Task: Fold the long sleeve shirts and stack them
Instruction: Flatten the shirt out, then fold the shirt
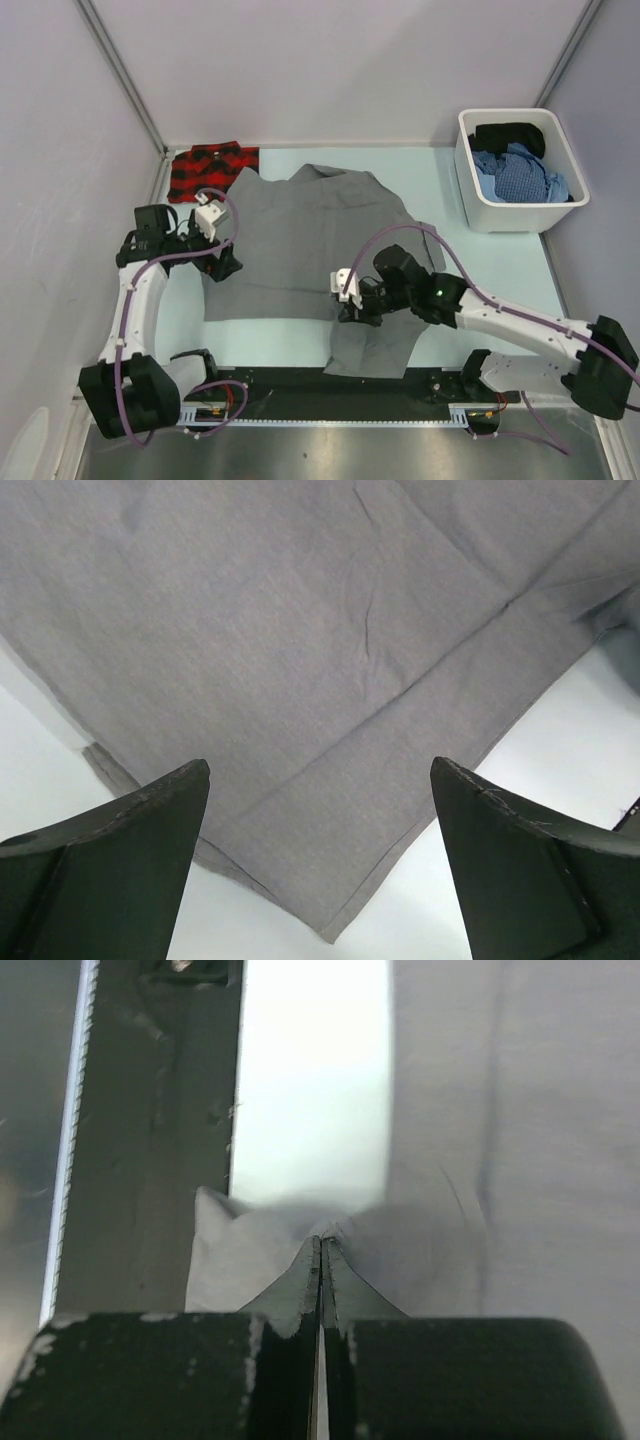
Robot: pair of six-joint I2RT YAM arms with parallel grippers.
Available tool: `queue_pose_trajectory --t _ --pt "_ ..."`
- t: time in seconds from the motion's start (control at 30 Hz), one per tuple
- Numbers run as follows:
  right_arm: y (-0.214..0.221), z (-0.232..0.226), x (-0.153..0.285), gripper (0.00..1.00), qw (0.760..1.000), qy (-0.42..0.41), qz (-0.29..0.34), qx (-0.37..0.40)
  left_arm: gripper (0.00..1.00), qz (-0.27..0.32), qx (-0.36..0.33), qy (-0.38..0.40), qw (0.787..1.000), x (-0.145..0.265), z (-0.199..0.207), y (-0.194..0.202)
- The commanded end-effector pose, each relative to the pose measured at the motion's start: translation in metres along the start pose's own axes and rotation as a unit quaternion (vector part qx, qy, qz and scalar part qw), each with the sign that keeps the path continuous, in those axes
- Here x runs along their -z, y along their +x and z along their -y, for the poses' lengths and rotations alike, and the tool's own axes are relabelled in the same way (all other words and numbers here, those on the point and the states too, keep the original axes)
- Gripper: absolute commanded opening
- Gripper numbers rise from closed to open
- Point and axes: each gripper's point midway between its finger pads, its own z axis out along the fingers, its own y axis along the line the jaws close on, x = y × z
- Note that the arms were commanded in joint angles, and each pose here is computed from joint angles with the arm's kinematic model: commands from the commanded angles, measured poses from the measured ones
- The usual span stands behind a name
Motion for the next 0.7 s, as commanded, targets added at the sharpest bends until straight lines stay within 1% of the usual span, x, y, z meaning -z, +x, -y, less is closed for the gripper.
queue_pose_trajectory --t 0.0,0.03,0.07,0.1,0.13,0.17,0.2,0.23,0.27,0.3,0.33,0.37,0.4,0.43,0.47,0.5,0.53,0.57,0.6,0.63,0.67 --pt "-0.020 -0.018 -0.018 0.00 0.994 -0.097 0.033 0.036 0.97 0.005 -0.011 -0.008 1.000 -0.003 -0.015 -0.010" --pt "-0.020 -0.020 -0.024 0.00 0.993 -0.113 0.028 0.037 0.97 0.005 -0.011 -0.008 1.000 -0.003 -0.016 -0.011" --pt "-0.034 -0.024 -0.024 0.00 0.988 -0.141 0.043 0.049 0.97 0.004 -0.009 -0.009 1.000 -0.004 -0.017 -0.012" --pt "-0.027 -0.027 -0.034 0.00 0.984 -0.165 0.031 0.059 0.97 0.003 -0.009 -0.009 1.000 -0.003 -0.017 -0.011" --pt "-0.022 -0.036 -0.035 0.00 0.980 -0.191 0.017 0.057 0.97 0.003 -0.009 -0.009 1.000 -0.003 -0.016 -0.011" --pt "-0.034 -0.040 -0.034 0.00 0.974 -0.212 0.028 0.072 0.97 0.003 -0.010 -0.009 1.000 -0.003 -0.016 -0.010" --pt "-0.032 -0.051 -0.037 0.00 0.968 -0.235 0.021 0.087 0.97 0.004 -0.009 -0.007 1.000 -0.003 -0.014 -0.009" --pt "-0.024 -0.056 -0.039 0.05 0.961 -0.254 0.009 0.111 0.97 0.005 -0.008 -0.005 1.000 -0.003 -0.012 -0.007" --pt "-0.022 -0.054 -0.040 0.39 0.959 -0.252 0.000 0.128 0.98 0.006 -0.008 -0.005 1.000 -0.002 -0.011 -0.007" --pt "-0.026 -0.050 -0.043 0.55 0.961 -0.237 -0.005 0.140 0.98 0.010 -0.009 -0.006 1.000 -0.003 -0.011 -0.008" --pt "-0.029 -0.045 -0.044 0.64 0.967 -0.219 -0.012 0.128 0.99 0.011 -0.007 -0.008 1.000 -0.004 -0.013 -0.008" --pt "-0.030 -0.029 -0.042 0.82 0.976 -0.188 -0.020 0.113 0.99 0.013 0.008 -0.013 1.000 -0.005 -0.016 -0.010" --pt "-0.039 -0.013 -0.038 0.91 0.982 -0.161 -0.011 0.095 0.99 0.022 0.006 -0.023 0.999 -0.007 -0.024 -0.016" --pt "-0.041 0.031 -0.026 0.93 0.993 -0.100 -0.001 0.059 0.99 0.027 0.007 -0.028 0.999 -0.008 -0.031 -0.023" --pt "-0.041 0.052 -0.017 0.95 0.998 -0.066 -0.002 0.018 0.99 0.022 0.025 -0.027 0.999 -0.016 -0.039 -0.022" --pt "-0.037 0.072 -0.008 0.95 0.999 -0.042 -0.006 -0.003 0.99 0.014 0.033 -0.027 0.999 -0.022 -0.045 -0.021" --pt "-0.025 0.112 0.015 0.93 0.999 0.012 -0.015 -0.037 0.97 -0.001 0.028 -0.043 0.999 -0.027 -0.056 -0.024" --pt "-0.008 0.133 0.019 0.90 0.997 0.035 -0.037 -0.064 0.97 -0.022 0.044 -0.041 0.998 -0.040 -0.066 -0.014" --pt "0.005 0.153 0.031 0.87 0.993 0.058 -0.045 -0.092 0.96 -0.025 0.040 -0.052 0.998 -0.043 -0.078 -0.021" --pt "0.003 0.176 0.044 0.84 0.989 0.085 -0.042 -0.110 0.94 -0.029 0.046 -0.060 0.997 -0.046 -0.086 -0.021" --pt "0.033 0.210 0.059 0.80 0.974 0.123 -0.049 -0.184 0.93 -0.042 0.072 -0.073 0.994 -0.056 -0.101 -0.014"
